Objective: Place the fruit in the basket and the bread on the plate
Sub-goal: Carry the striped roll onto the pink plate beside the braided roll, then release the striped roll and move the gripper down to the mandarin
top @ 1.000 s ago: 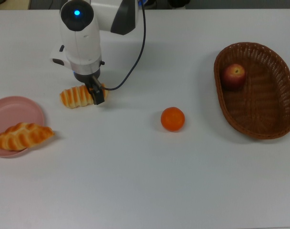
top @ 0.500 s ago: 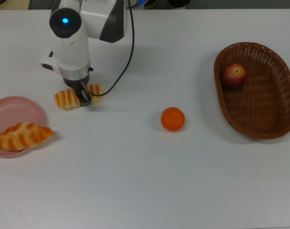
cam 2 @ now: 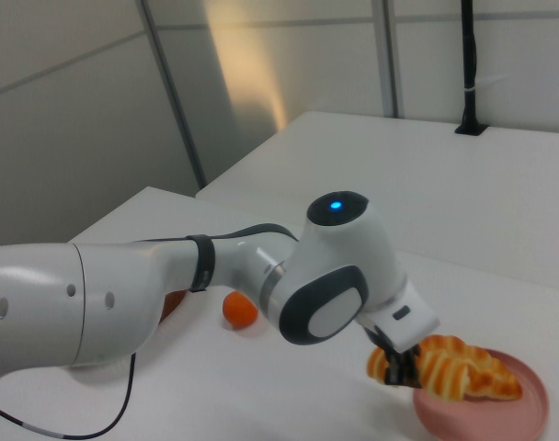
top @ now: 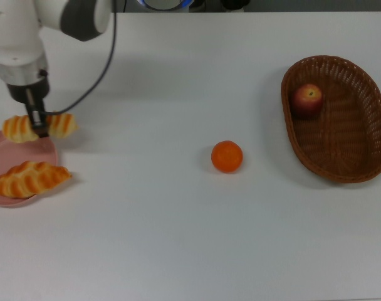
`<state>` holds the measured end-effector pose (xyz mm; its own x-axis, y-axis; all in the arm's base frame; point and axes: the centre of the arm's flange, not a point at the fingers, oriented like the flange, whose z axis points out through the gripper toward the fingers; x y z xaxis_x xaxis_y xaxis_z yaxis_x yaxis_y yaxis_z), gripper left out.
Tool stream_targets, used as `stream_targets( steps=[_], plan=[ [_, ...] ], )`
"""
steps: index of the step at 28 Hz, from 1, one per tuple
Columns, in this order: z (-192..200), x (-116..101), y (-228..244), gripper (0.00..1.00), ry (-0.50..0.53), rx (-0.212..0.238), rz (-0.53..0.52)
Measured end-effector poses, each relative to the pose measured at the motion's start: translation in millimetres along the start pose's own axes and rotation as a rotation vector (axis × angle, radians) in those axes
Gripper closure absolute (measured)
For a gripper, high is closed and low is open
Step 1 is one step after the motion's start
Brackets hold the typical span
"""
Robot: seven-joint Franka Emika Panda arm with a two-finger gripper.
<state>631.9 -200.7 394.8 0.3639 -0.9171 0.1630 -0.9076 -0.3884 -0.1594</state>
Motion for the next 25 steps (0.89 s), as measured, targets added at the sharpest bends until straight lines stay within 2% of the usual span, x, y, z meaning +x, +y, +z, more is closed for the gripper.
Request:
stream_targets(
  steps=[5, 12, 13, 15, 17, 20, 24, 25],
  plan=[
    [8, 34, 10, 0.73, 0.016, 0.002, 0.044],
    [56, 64, 16, 0.76, 0.004, -0.031, 0.078],
    [62, 65, 17, 0.74, 0.001, -0.035, 0.078],
    [70, 66, 16, 0.62, -0.003, -0.041, 0.076],
    [72, 65, 13, 0.55, -0.003, -0.040, 0.071],
    [67, 60, 4, 0.42, 0.002, -0.030, 0.052],
    [59, 56, -5, 0.30, 0.010, -0.015, 0.002],
    [56, 56, -7, 0.24, 0.012, -0.011, -0.016]
  ],
)
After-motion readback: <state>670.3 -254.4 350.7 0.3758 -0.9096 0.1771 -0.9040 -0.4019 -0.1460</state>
